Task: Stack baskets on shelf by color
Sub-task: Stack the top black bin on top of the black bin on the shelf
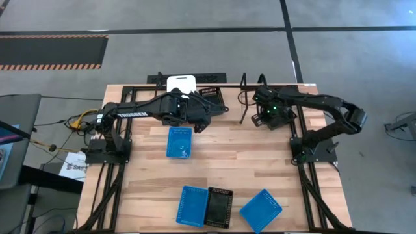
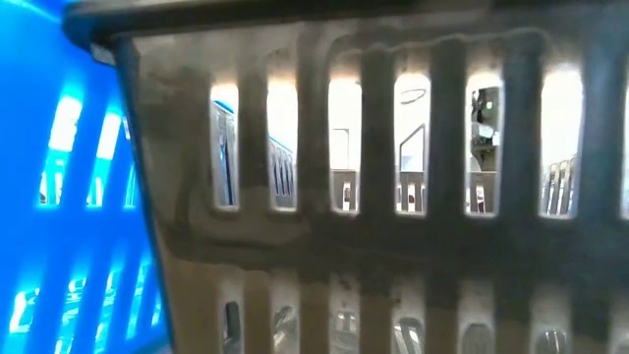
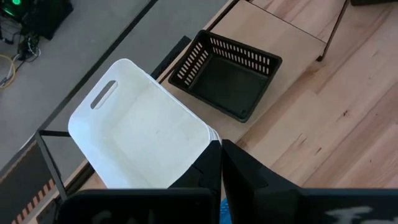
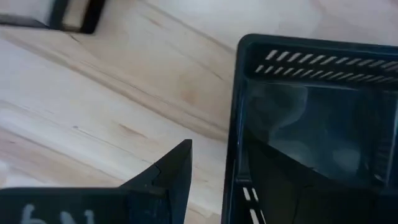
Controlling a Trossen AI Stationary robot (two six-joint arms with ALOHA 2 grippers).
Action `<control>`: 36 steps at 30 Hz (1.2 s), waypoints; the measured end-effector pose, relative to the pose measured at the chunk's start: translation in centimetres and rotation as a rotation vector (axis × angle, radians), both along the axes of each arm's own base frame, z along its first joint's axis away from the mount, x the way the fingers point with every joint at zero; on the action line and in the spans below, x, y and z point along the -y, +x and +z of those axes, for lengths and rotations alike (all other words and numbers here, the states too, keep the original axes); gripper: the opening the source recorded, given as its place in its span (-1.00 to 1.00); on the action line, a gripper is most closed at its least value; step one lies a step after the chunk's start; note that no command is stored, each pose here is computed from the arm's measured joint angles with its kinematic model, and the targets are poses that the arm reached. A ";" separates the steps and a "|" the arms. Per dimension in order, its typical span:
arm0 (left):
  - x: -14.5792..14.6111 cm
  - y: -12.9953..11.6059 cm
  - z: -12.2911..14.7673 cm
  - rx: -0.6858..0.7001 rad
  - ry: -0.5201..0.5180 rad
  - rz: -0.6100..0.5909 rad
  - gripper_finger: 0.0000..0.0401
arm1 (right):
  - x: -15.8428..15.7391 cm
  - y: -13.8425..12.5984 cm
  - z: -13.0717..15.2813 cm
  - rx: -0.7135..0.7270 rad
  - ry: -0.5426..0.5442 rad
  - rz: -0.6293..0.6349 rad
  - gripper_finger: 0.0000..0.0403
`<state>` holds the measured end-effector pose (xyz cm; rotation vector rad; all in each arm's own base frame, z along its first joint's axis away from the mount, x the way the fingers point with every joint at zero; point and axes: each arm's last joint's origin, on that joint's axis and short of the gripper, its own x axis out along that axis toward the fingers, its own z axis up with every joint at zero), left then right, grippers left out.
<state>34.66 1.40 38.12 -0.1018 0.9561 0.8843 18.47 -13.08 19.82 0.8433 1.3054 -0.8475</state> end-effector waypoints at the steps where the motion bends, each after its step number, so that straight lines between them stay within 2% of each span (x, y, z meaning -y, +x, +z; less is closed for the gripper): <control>1: 0.1 0.0 0.0 -0.001 0.001 -0.004 -1.00 | 0.0 0.1 -0.3 -0.012 0.007 0.011 -0.12; 8: 0.6 0.0 0.0 -0.002 0.001 -0.018 -1.00 | 0.0 1.2 -2.3 -0.084 0.055 0.079 -0.12; 11: 0.7 0.0 0.0 -0.002 0.001 -0.022 -1.00 | -0.1 1.5 -3.0 -0.113 0.075 0.117 -0.20; 14: 0.8 0.0 0.0 -0.001 0.000 -0.024 -1.00 | -0.1 1.6 -3.5 -0.133 0.088 0.139 -0.39; 19: 0.8 0.0 0.0 0.004 -0.002 -0.020 -1.00 | 0.1 1.6 -3.7 -0.155 0.075 0.143 -0.87; 22: 0.8 0.0 0.0 0.005 -0.002 -0.019 -1.00 | -0.2 1.7 -3.3 -0.149 0.056 0.168 -0.93; 28: 0.8 0.0 0.0 0.009 -0.003 -0.016 -1.00 | -2.1 1.8 -0.8 -0.056 -0.012 0.214 -0.96; 32: 0.8 0.0 0.0 0.010 -0.003 -0.016 -1.00 | -4.5 1.4 2.3 0.061 -0.074 0.240 -0.97; 36: 0.8 0.1 0.0 0.012 -0.004 -0.015 -1.00 | -6.9 0.8 6.7 0.239 -0.145 0.281 -0.98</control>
